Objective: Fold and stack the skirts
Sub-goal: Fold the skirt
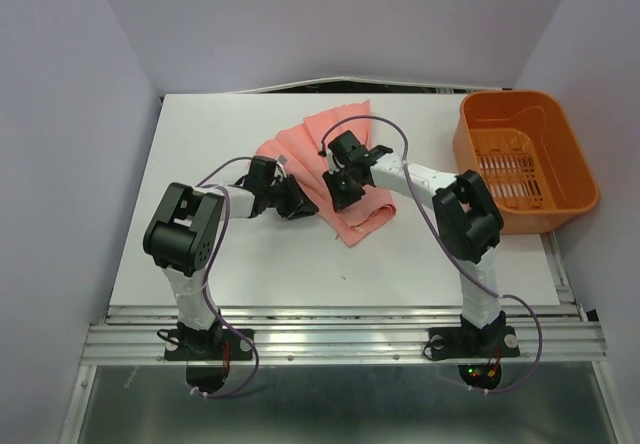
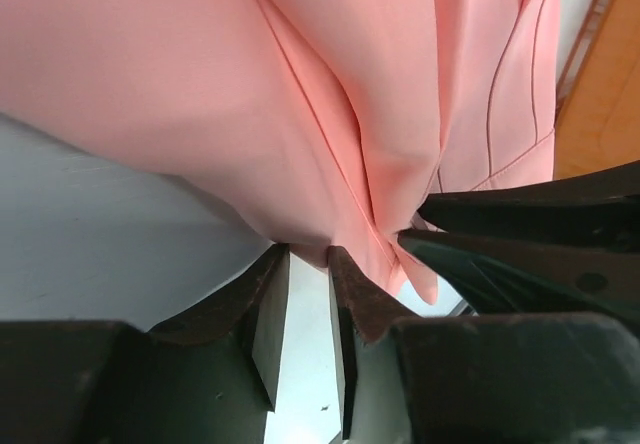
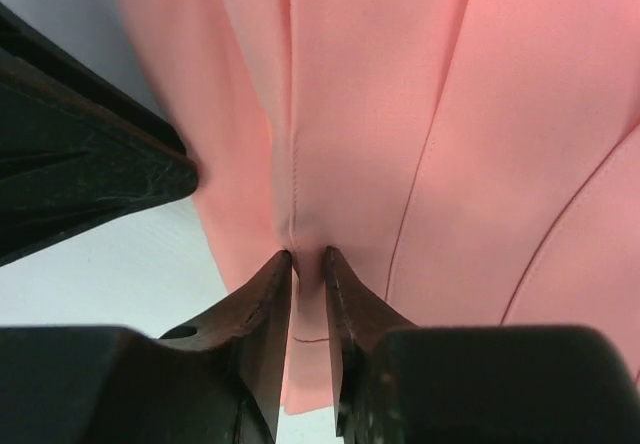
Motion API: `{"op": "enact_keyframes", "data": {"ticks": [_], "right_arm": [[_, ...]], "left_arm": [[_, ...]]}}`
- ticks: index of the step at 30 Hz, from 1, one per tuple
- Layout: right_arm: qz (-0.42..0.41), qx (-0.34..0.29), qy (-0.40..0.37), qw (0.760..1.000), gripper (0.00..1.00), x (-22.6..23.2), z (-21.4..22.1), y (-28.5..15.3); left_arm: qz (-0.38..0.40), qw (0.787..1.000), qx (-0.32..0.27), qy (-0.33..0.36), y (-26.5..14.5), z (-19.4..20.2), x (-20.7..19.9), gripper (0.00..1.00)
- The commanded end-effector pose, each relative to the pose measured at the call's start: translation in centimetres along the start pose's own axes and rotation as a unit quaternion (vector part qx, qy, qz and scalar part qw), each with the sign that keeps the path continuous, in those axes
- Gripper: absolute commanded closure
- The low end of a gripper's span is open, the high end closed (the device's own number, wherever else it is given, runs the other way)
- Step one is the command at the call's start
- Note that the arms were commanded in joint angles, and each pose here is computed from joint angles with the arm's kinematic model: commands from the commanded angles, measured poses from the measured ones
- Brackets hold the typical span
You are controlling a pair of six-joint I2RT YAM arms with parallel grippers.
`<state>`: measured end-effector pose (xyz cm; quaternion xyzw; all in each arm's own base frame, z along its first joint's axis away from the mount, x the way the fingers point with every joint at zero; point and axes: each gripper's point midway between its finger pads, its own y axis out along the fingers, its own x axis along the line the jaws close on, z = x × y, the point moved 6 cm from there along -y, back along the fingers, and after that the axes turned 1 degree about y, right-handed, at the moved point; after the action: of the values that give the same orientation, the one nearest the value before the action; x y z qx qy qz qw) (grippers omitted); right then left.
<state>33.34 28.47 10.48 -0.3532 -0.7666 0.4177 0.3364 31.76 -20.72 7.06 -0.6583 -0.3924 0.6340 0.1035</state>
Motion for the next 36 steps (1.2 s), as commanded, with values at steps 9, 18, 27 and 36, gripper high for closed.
{"op": "enact_keyframes", "data": {"ticks": [9, 18, 27, 36], "right_arm": [[-0.038, -0.015, -0.013, 0.999, 0.99, 1.7, -1.6, -1.9], [-0.049, -0.014, -0.008, 0.999, 0.48, 2.2, -1.2, -3.5], [-0.035, 0.043, -0.016, 0.998, 0.46, 1.7, 0.4, -1.3], [-0.032, 0.025, -0.051, 0.998, 0.99, 1.8, -0.1, -1.6]], "left_arm": [[-0.032, 0.999, -0.008, 0.006, 0.2, -0.1, 1.0, 0.85], [-0.033, 0.999, -0.008, 0.012, 0.2, -0.1, 1.1, 0.89], [-0.036, 0.999, -0.006, 0.014, 0.6, -0.3, 1.2, 0.89], [-0.039, 0.999, -0.004, 0.013, 0.6, -0.1, 1.4, 0.91]]}}
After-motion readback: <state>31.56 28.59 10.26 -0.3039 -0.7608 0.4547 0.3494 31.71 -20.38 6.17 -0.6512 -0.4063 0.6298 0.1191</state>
